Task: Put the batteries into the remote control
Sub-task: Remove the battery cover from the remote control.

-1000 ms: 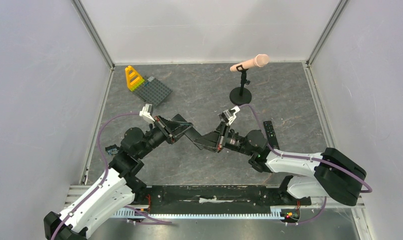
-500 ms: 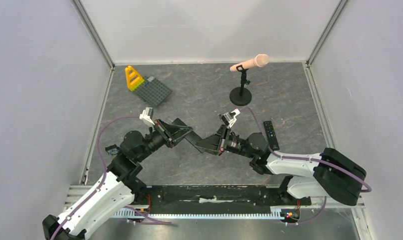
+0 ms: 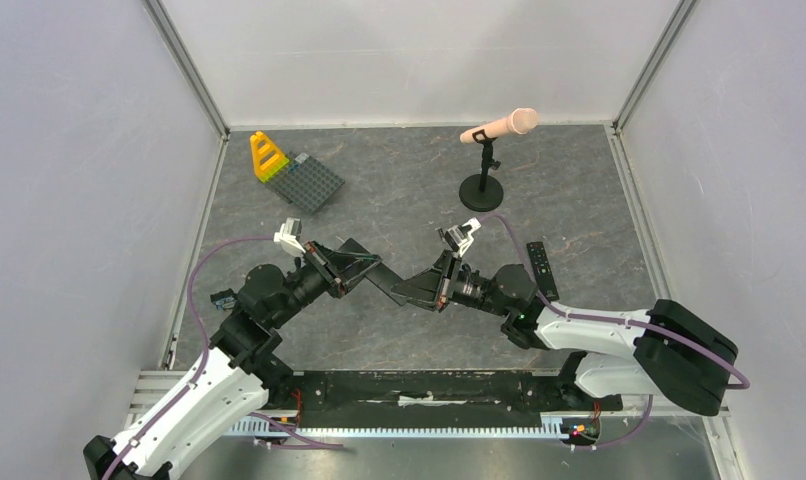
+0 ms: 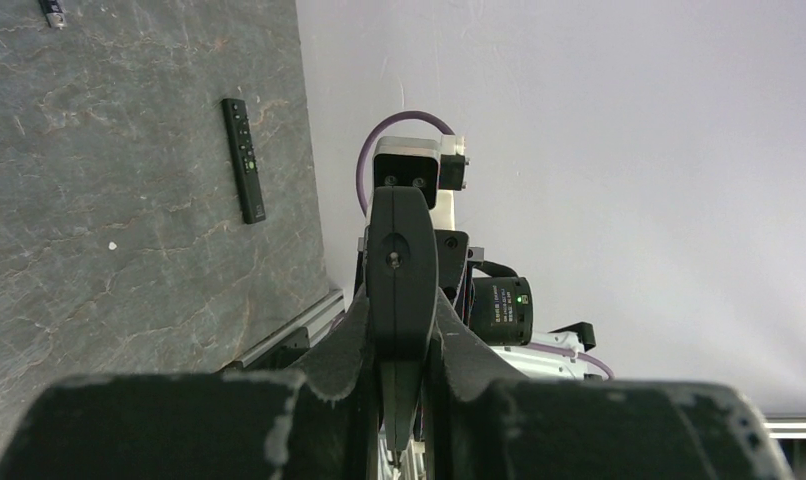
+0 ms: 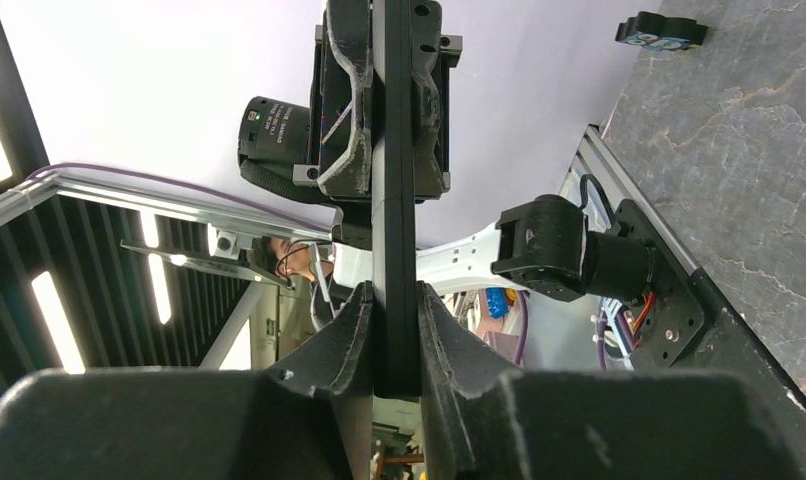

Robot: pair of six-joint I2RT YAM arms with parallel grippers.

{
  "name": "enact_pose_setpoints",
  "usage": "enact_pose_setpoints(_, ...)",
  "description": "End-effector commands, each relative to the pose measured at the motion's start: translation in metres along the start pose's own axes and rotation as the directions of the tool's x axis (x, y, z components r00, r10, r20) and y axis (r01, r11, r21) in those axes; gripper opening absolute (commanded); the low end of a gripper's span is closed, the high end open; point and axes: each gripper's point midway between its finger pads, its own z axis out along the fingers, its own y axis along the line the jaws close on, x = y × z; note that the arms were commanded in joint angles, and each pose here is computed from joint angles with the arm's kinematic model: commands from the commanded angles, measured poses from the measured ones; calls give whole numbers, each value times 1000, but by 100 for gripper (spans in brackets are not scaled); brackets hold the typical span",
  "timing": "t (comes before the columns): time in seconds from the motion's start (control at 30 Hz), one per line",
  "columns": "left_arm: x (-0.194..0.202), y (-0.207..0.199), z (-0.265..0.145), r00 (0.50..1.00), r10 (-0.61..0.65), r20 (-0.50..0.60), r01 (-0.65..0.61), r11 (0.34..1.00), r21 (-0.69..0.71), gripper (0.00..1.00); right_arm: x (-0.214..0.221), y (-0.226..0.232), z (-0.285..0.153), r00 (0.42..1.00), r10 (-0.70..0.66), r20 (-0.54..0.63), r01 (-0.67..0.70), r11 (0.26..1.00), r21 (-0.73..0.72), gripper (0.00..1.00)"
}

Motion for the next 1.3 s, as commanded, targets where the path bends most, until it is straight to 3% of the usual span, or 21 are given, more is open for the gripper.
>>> enact_pose_setpoints(0.0,-56,-39,-8,960,23,280,-55,993,107,2,7,-12,-11,998,-38,-44,40,998,38,8)
enact_pose_setpoints(0.07,-54,-41,-6,964,32,265,-63,992,110,2,6,-11,-9,999,-40,-37,41,999,35,15)
enact_pose_setpoints(0.2,-50,-41,-5,970,19,240,-48,992,113,2,-5,1,2,999,-40,4,40,999,4,39)
enact_pose_setpoints(0.3,-49,-42,-6,972,-6,234,-23,992,122,2,-10,10,15,999,-50,10,50,999,-16,45)
enact_pose_setpoints(0.67,-39,-42,-9,983,-45,180,22,991,128,2,-24,25,42,996,-82,25,82,996,-32,52)
enact_pose_setpoints(0.93,-35,-52,-9,988,-43,151,21,989,147,2,-30,3,60,995,-103,12,102,992,76,43)
enact_pose_setpoints(1.27,-46,-67,-13,977,-49,209,4,978,211,2,-15,-32,34,998,-68,-13,69,986,149,6)
